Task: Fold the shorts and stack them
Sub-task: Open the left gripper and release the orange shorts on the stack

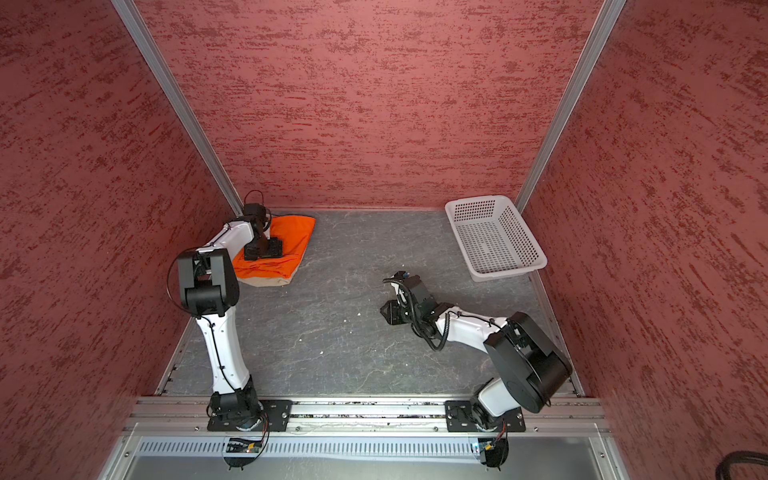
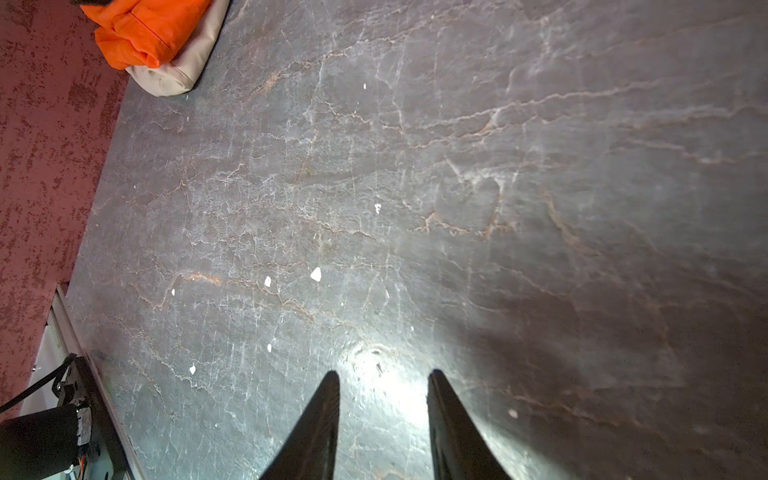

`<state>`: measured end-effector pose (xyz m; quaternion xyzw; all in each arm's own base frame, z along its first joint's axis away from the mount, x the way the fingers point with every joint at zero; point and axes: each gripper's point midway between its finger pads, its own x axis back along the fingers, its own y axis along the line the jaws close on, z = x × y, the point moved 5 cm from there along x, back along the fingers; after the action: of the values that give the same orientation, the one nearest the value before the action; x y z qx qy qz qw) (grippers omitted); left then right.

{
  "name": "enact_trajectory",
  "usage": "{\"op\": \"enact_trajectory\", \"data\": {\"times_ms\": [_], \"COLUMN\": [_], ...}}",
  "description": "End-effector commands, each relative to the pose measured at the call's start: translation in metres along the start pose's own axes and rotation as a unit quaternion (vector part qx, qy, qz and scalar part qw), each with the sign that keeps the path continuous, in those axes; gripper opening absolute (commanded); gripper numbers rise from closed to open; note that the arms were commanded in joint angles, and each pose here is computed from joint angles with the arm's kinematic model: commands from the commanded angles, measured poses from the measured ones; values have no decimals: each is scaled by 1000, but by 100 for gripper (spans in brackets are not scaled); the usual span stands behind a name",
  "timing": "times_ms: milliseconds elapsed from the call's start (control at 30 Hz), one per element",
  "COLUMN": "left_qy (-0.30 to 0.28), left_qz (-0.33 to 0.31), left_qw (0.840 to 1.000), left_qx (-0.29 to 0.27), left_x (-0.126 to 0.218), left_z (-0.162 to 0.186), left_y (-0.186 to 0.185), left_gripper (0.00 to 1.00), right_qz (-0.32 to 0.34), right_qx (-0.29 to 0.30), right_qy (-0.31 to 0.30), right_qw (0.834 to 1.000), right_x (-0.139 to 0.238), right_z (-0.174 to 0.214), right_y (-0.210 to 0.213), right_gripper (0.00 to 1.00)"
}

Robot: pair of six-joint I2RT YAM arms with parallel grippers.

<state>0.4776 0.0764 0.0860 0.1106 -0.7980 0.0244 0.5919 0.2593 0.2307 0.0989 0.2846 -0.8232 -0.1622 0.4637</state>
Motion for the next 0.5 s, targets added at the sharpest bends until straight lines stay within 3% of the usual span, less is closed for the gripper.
{"op": "enact_trajectory", "data": {"times_ms": [0, 167, 300, 333, 367, 400, 467], "left_qy": [-47, -151, -271, -300, -332, -357, -391], "left_qz": [21, 47, 94, 107, 116, 119, 136], "left_qw": [998, 987, 958, 948, 936, 926, 910], "left_qx": [29, 26, 14, 10, 10, 15, 27], "left_x": [33, 120, 193, 206, 219, 222, 225], "left_z": [-16, -24, -4, 5, 16, 29, 52], "left_y": [0, -13, -38, -44, -48, -49, -50], "left_gripper": [83, 86, 90, 92, 95, 100, 100], "right_qz": [-5, 1, 41, 57, 78, 99, 128], "right_qx": [9, 32, 59, 63, 63, 55, 42], "right_qy": [-38, -77, -125, -139, -159, -178, -210], "right_qw": [999, 997, 990, 987, 982, 978, 968], "right_x": [8, 28, 54, 62, 72, 82, 103], "right_z": [-21, -46, -76, -84, -94, -103, -118], "right_y": [9, 13, 2, -5, -13, -25, -47], "right_gripper": [38, 42, 47, 54, 69, 98, 99]}}
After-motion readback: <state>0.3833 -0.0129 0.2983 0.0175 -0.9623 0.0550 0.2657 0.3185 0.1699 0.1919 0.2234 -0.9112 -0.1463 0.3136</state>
